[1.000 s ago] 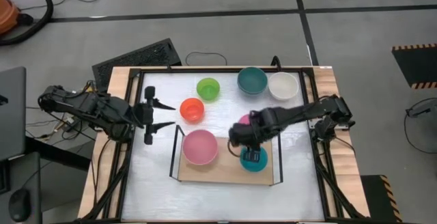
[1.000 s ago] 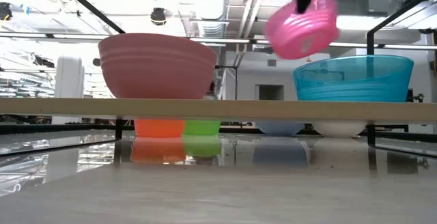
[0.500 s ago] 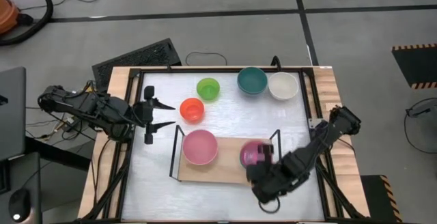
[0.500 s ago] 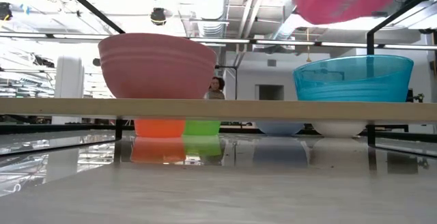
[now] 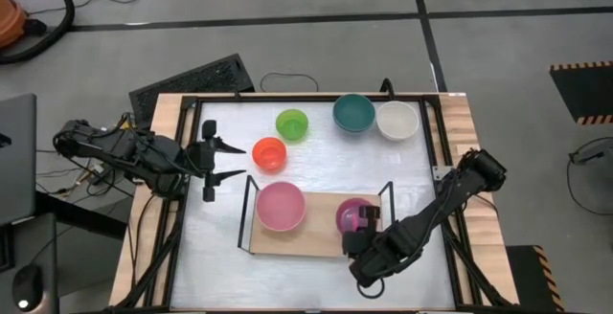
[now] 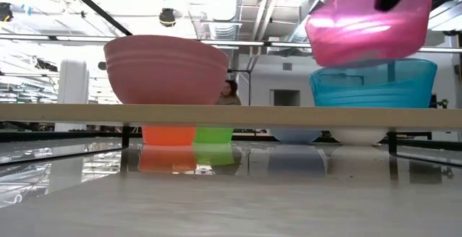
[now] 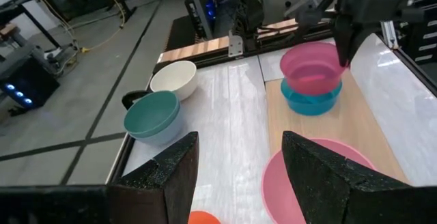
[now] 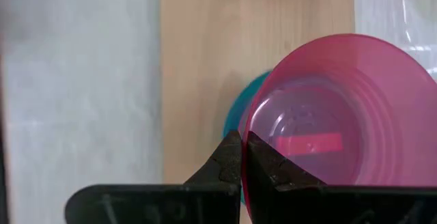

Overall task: Place and stack bowls onto a shelf
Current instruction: Stack the small pink bowl on top of the small blue bowl on the shelf

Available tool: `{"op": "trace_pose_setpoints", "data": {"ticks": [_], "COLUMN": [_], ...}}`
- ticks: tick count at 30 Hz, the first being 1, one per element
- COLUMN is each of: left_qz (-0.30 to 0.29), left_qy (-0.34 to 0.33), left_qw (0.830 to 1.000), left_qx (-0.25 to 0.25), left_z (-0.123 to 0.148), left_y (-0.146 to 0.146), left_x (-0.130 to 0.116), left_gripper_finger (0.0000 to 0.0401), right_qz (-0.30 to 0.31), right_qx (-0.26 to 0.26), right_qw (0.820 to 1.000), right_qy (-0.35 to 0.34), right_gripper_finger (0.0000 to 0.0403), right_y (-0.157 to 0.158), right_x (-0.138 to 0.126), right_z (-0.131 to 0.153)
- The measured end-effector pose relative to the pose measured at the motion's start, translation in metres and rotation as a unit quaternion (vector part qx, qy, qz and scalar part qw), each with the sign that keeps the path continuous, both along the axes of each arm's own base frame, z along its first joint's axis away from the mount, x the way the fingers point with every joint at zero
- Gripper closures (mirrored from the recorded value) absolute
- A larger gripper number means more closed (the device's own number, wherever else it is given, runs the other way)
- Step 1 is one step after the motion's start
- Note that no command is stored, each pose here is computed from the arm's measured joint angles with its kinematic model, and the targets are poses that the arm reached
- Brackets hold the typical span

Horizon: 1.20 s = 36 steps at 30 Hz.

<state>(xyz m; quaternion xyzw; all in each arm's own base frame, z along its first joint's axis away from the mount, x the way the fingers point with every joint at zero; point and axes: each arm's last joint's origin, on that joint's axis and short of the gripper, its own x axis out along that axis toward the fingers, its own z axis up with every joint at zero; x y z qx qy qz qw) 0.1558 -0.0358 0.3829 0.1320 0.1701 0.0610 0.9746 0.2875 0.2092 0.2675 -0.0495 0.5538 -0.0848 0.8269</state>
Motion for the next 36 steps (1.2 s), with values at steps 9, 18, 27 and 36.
{"op": "trace_pose_setpoints", "data": {"ticks": [9,18,27,36], "left_qz": [-0.001,-0.001,-0.002,-0.003], "left_qy": [0.0,0.0,0.001,0.002], "left_qw": [1.0,1.0,1.0,1.0], "left_qx": [0.002,0.003,0.006,0.008], "left_z": [0.0,0.0,0.0,0.0], "left_y": [0.0,0.0,0.0,0.0], "left_x": [0.0,0.0,0.0,0.0], "left_gripper_finger": [0.0204,0.0205,0.0205,0.0205], "right_qz": [-0.002,-0.002,0.003,-0.005], "right_qx": [-0.002,-0.004,0.014,0.022], "right_qw": [1.0,1.0,1.0,1.0], "right_qy": [0.002,0.005,0.001,0.006], "right_gripper_finger": [0.0378,0.0378,0.0378,0.0338], "right_y": [0.001,-0.004,-0.01,-0.017], "right_x": [-0.002,0.0,0.007,0.012], "right_z": [-0.016,-0.026,-0.037,-0.037]}}
